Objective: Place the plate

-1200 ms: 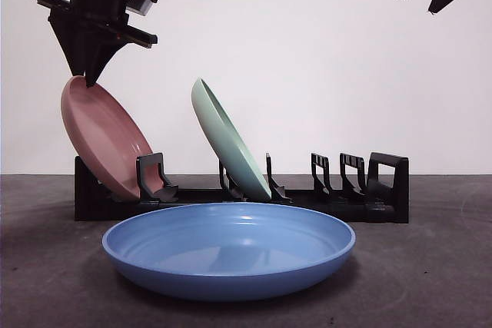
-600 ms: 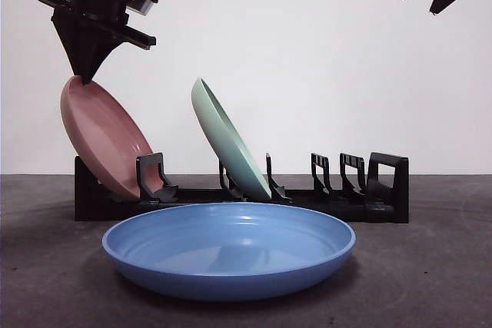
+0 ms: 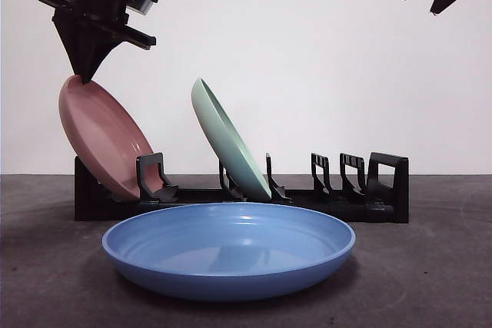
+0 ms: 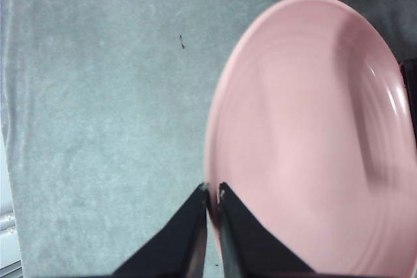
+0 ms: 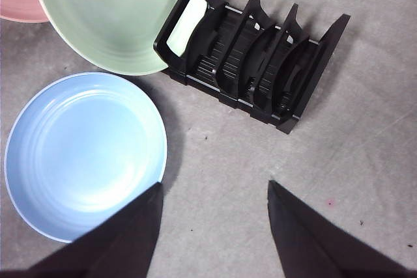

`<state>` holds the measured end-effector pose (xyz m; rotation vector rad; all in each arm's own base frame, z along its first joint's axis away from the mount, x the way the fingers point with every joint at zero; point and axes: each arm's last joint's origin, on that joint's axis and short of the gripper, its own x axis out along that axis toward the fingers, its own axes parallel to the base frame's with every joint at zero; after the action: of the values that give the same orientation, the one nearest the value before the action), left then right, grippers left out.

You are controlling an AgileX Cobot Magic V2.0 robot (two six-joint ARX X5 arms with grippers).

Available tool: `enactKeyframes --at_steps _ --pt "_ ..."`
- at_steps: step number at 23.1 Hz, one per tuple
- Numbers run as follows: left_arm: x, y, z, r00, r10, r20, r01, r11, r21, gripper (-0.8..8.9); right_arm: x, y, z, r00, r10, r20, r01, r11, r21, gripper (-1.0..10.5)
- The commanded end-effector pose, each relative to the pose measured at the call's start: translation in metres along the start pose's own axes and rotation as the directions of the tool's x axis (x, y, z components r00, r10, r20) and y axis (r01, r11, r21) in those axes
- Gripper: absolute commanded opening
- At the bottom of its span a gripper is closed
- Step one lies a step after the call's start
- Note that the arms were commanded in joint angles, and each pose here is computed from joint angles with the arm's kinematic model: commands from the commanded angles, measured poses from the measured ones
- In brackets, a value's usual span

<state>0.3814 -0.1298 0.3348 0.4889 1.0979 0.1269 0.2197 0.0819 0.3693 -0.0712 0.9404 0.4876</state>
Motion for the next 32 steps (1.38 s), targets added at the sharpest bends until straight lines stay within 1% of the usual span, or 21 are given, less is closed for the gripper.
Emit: enactKeyframes --at_steps 1,3,4,9,14,22,29,32 --pt "0.004 -0.002 0.005 0.999 0.046 -0.002 -0.046 0.998 0.038 0.07 0.000 0.001 0.003 1.000 0.007 0.005 -0.007 1.000 -0.018 2.5" --pt "0.003 0.000 0.004 0.991 0.136 -0.002 -0.136 0.990 0.042 0.07 0.000 0.001 0.003 1.000 0.007 0.005 -0.007 1.000 -0.018 2.5" --pt "0.003 0.000 0.004 0.988 0.156 -0.003 -0.155 0.987 0.044 0.07 0.000 0.001 0.003 1.000 0.007 0.005 -0.007 1.000 -0.018 2.5" --pt "-0.005 0.000 0.003 0.980 0.197 -0.010 -0.196 0.978 0.067 0.07 0.000 0.001 0.003 1.000 0.007 0.005 -0.007 1.000 -0.018 2.5" --pt "-0.015 0.003 0.005 0.979 0.203 0.019 -0.204 0.978 0.051 0.07 0.000 0.001 0.003 1.000 0.007 0.005 -0.007 1.000 -0.018 2.5" --pt "-0.038 0.016 0.004 0.977 0.202 0.060 -0.203 0.979 0.012 0.07 0.000 0.001 0.003 1.000 0.007 0.004 -0.006 1.000 -0.018 2.5" --pt "-0.060 0.038 -0.007 0.974 0.212 0.081 -0.209 0.977 -0.042 0.07 0.000 0.001 0.003 1.000 0.007 0.005 -0.007 1.000 -0.018 2.5" --pt "-0.071 0.047 -0.012 0.974 0.201 0.101 -0.195 0.978 -0.068 0.06 0.000 0.001 0.003 1.000 0.007 0.004 -0.007 1.000 -0.018 2.5"
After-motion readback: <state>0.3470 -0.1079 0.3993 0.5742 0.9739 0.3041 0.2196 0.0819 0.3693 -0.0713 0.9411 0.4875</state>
